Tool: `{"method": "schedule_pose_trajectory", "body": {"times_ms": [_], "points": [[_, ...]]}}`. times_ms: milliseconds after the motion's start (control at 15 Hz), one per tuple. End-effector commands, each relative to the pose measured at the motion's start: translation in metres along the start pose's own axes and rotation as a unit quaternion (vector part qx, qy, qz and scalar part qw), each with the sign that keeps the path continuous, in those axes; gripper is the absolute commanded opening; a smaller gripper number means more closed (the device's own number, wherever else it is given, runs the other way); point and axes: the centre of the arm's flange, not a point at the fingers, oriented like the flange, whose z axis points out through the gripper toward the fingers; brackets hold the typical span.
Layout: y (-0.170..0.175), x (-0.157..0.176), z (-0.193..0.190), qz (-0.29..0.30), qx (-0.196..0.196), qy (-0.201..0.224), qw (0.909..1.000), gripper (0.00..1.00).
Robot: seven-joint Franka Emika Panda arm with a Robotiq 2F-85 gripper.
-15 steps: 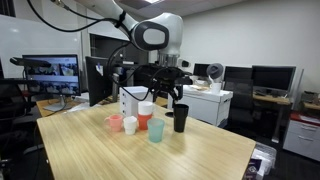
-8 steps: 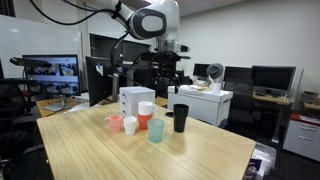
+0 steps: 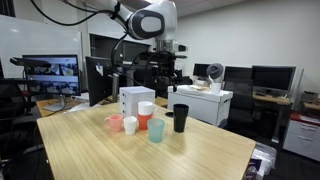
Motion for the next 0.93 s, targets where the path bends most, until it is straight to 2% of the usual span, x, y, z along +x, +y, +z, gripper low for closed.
{"method": "schedule_pose_trajectory", "body": {"times_ms": [0,867], "points": [[-0.0013,0.0006,-0.0009,0.001,0.000,0.001,1.0000,1.00],[-0.0027,0.0012,-0.0023,0.003,-0.001,0.002,1.0000,1.00]]}}
